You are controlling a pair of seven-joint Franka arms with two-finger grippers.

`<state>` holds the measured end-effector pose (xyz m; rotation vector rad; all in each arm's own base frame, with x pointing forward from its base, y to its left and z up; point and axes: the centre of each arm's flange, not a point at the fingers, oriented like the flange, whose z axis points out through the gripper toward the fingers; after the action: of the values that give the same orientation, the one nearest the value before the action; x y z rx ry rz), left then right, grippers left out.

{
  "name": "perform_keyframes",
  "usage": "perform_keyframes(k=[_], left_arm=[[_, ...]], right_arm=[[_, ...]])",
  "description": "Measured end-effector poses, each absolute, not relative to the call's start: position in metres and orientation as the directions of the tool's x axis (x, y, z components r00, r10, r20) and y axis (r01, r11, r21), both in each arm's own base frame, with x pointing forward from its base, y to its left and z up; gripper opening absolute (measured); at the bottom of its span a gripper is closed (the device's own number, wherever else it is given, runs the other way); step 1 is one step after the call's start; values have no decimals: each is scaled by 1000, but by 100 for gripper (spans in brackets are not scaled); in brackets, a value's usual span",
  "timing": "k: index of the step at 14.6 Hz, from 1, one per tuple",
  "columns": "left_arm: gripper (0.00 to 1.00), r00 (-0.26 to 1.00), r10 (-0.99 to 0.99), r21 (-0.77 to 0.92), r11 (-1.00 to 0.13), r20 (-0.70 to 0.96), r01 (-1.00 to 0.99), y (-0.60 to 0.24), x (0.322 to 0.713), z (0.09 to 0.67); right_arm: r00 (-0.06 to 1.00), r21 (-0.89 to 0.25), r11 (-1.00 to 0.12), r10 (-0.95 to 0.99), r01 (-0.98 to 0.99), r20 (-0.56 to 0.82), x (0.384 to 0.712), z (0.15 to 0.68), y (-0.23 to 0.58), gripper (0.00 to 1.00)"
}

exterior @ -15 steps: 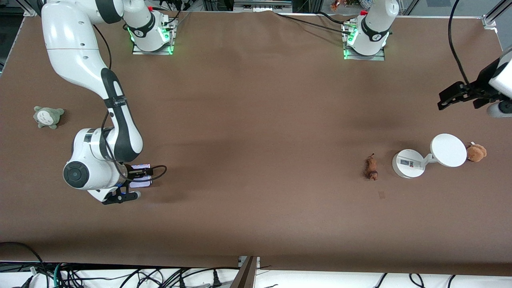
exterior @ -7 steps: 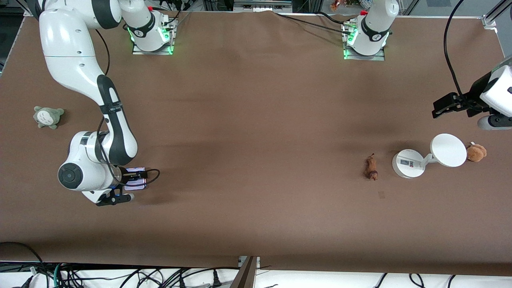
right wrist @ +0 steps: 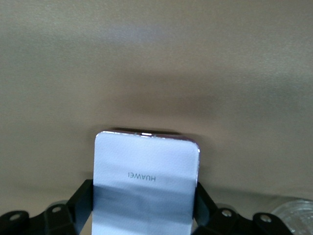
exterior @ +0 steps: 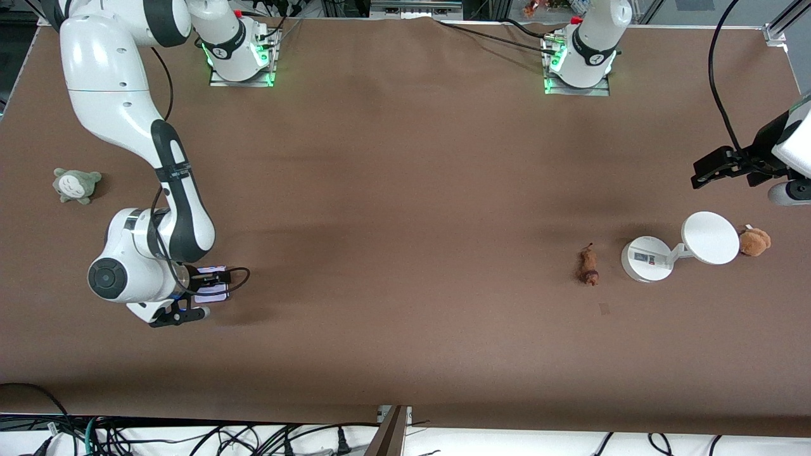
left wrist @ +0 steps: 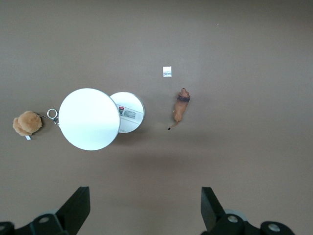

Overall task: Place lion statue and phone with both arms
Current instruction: 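Carry the phone with the right gripper toward the glass cup, then lower the phone beside the glass cup and open the right gripper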

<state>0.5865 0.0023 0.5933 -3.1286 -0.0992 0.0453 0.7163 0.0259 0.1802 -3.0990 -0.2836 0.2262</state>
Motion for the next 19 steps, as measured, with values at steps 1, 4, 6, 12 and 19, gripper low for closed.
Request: perform_keyframes(k=[1,4,6,12,19], left_arm=[[100,998,62,-12,-998,-29,62,2,587,593],[100,997,66,-12,-998,-29,65,4,587,593],[100,997,68,-12,-998,-29,67,5,587,593],[100,997,68,-12,-998,-26,68,5,587,594],[100,997,68,2,-998,-48,68,2,584,594]], right_arm=[[973,-35,-983,184,181,-141,716,180,25,85],[971,-36,-981,194,191,-139,717,180,21,85],[971,-37,-981,196,193,-139,717,180,20,85],[969,-38,-979,203,200,-137,717,180,19,99],[963,-60,-972,233,227,-132,721,259,23,99]])
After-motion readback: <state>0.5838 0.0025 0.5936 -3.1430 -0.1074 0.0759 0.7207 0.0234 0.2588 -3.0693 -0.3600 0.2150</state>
